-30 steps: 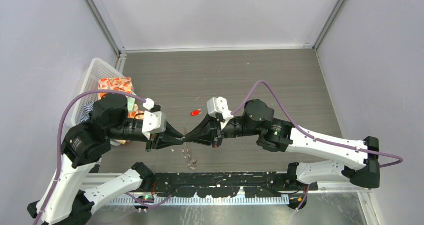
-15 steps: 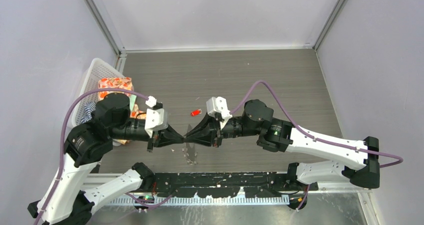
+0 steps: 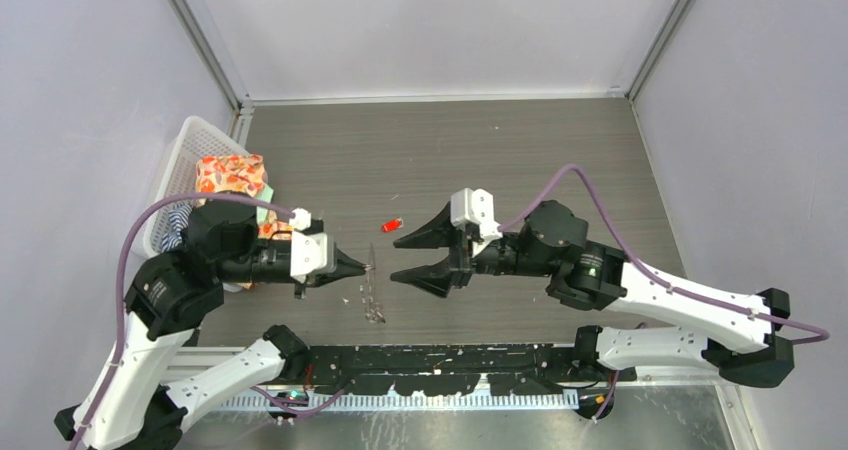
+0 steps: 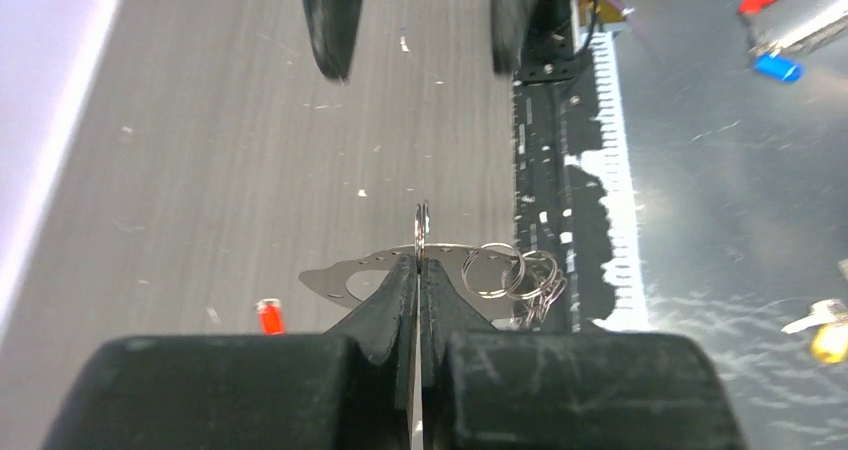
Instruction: Put the keys on the keyring
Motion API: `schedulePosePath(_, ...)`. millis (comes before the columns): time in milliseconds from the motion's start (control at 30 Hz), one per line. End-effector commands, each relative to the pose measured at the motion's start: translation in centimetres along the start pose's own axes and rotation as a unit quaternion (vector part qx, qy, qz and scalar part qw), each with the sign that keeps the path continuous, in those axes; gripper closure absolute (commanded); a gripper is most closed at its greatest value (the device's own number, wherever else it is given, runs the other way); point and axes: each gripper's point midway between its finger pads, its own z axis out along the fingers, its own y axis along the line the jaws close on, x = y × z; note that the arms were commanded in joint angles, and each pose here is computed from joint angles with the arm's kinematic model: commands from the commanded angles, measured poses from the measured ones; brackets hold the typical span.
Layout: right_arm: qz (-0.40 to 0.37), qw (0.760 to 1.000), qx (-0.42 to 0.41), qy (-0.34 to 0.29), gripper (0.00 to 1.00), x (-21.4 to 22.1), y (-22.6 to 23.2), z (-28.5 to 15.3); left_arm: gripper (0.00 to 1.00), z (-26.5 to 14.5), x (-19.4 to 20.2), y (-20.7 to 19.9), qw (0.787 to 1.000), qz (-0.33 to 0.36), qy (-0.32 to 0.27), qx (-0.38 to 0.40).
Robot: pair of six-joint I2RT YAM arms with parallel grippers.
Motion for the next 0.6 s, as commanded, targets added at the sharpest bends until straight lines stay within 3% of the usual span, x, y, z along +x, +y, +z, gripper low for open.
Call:
schedulePosePath(0, -0.037, 0.998, 0.054, -0.026, 0.44, -3.4, -1.5, -1.8, 0.99, -1.0, -1.3, 1.1, 0.987, 0.155, -0.024, -0.029)
schedulePosePath(267, -0.025, 0.993, 0.119, -0.002, 0.43, -1.9, -3.8, -2.3, 0.99, -1.6, -0.4, 0.5, 0.964, 0.262, -0.024, -0.022)
schedulePosePath(567, -0.012, 0.98, 0.197, 0.039, 0.46, 1.8, -6.8, -3.1, 0.99, -2.0, -0.3, 0.1, 0.949, 0.312, -0.029, -0.024)
